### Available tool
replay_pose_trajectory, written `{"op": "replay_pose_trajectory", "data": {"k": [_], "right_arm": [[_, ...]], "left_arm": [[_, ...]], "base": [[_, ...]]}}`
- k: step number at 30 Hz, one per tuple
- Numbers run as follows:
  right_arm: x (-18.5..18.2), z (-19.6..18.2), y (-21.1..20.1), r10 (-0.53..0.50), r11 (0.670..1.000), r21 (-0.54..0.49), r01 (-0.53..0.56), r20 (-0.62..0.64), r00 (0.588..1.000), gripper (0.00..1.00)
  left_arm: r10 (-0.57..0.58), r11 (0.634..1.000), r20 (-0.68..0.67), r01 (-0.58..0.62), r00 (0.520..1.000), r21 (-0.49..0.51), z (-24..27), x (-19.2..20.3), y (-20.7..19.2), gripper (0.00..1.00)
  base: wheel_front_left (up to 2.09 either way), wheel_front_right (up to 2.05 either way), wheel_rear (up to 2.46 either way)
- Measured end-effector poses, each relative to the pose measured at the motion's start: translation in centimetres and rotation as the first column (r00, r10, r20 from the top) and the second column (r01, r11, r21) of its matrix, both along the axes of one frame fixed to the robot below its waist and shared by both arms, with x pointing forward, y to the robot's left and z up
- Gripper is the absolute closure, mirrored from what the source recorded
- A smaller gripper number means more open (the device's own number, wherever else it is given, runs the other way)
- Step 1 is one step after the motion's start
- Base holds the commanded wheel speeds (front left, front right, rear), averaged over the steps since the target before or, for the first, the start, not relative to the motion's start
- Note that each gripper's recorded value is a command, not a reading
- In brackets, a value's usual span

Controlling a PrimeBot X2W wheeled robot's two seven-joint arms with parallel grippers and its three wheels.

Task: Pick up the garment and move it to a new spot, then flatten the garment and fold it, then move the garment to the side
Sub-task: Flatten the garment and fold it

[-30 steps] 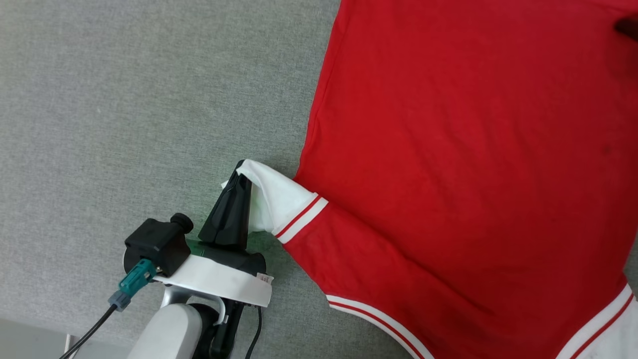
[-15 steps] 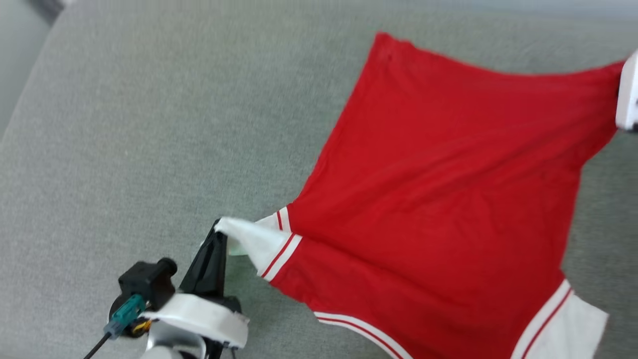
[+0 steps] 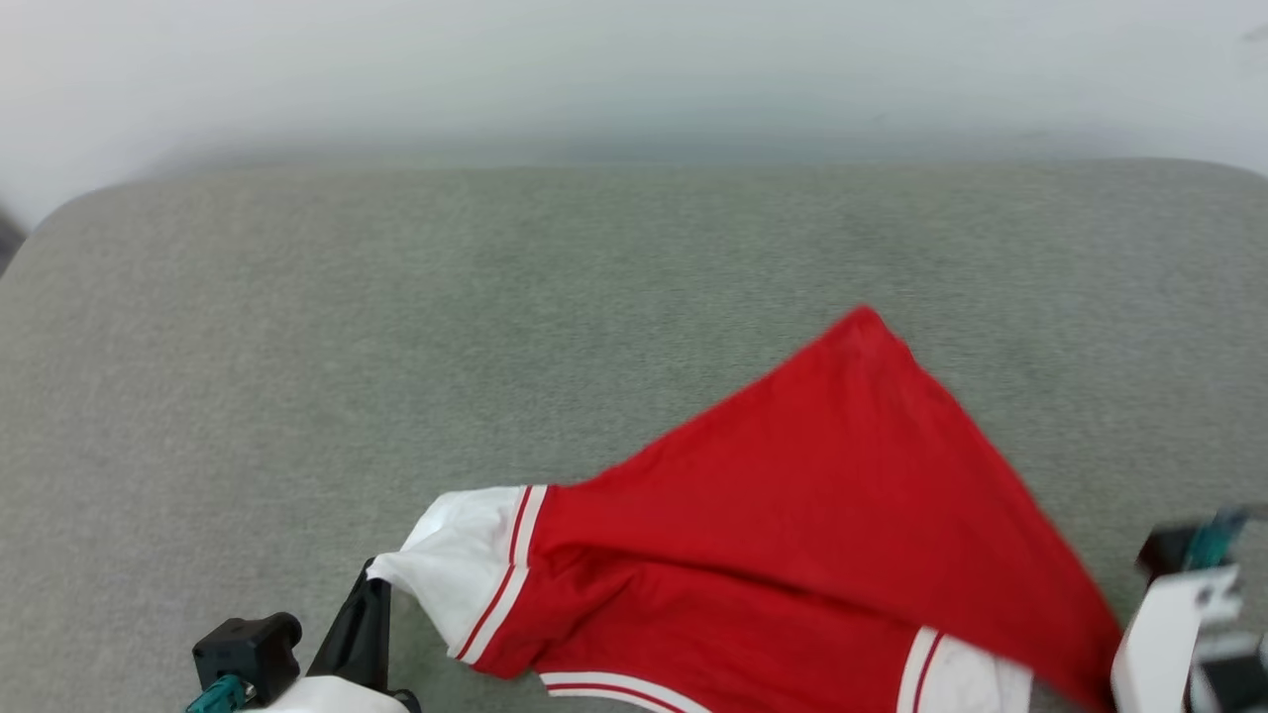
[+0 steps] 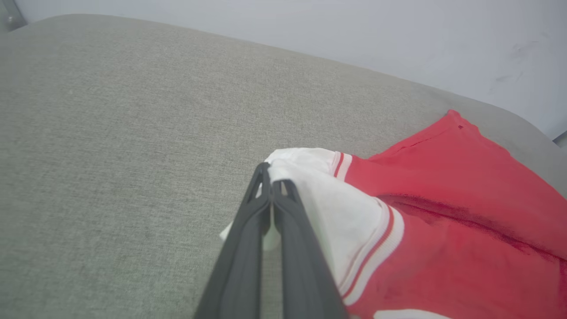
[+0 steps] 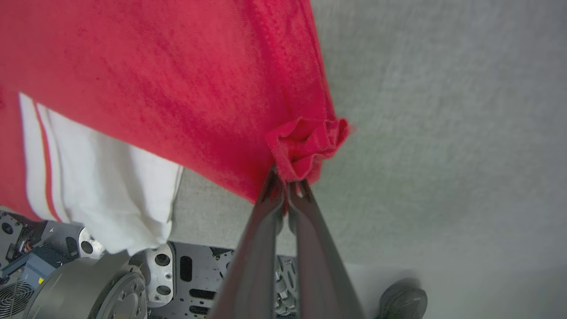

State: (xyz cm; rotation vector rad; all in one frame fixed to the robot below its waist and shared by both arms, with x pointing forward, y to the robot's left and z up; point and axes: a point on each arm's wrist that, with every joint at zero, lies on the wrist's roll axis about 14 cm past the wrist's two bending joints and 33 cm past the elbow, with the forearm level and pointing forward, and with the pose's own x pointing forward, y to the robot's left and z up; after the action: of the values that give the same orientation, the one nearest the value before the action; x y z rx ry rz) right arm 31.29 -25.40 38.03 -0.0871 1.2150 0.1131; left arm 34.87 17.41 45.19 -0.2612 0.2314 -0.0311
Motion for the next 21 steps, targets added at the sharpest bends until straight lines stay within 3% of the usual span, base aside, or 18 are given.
{"op": "replay_pose_trajectory", "data": {"k": [4,5,7,11,13,16,19,21], "right_arm": [[-6.4,-2.6,1.4,-0.065,0.994,0.082,0.074,-0.103,0.993,1.00],[-7.4,-2.9,1.8,-0.079,0.991,0.101,0.092,-0.121,0.990,0.83],[-8.1,-3.1,2.6,-0.110,0.982,0.141,0.124,-0.103,0.989,0.00],[-4.2,-0.6,1.8,-0.173,0.975,0.163,0.151,0.131,0.976,0.00],[-0.6,2.0,0.8,-0.203,0.974,0.168,0.155,0.330,0.922,0.00],[3.3,4.9,0.2,-0.243,0.966,0.201,0.159,0.522,0.817,0.00],[6.5,6.9,0.0,-0.255,0.965,0.219,0.146,0.642,0.723,0.00],[8.3,7.3,0.4,-0.260,0.963,0.235,0.133,0.675,0.691,0.00]], "left_arm": [[-0.041,0.999,-0.001,0.041,0.999,0.010,0.2,0.4,-0.8,1.00],[-0.045,0.999,-0.001,0.045,0.999,0.012,0.2,0.5,-0.9,1.00],[-0.058,0.998,-0.006,0.058,0.998,0.013,0.2,0.7,-1.2,1.00],[-0.073,0.997,-0.013,0.073,0.997,0.011,0.0,1.0,-1.7,1.00],[-0.074,0.997,-0.015,0.074,0.997,0.011,0.1,1.2,-1.8,1.00],[-0.079,0.997,-0.001,0.079,0.997,0.011,0.4,1.8,-2.0,1.00],[-0.082,0.997,0.013,0.082,0.997,0.011,0.7,2.4,-2.2,1.00],[-0.084,0.996,0.023,0.084,0.996,0.008,0.9,3.1,-2.3,1.00]], "base": [[0.00,0.00,0.00],[0.00,0.00,0.00],[0.00,0.00,0.00],[0.00,0.00,0.00],[0.00,0.00,0.00],[0.00,0.00,0.00],[0.00,0.00,0.00],[0.00,0.00,0.00]]}}
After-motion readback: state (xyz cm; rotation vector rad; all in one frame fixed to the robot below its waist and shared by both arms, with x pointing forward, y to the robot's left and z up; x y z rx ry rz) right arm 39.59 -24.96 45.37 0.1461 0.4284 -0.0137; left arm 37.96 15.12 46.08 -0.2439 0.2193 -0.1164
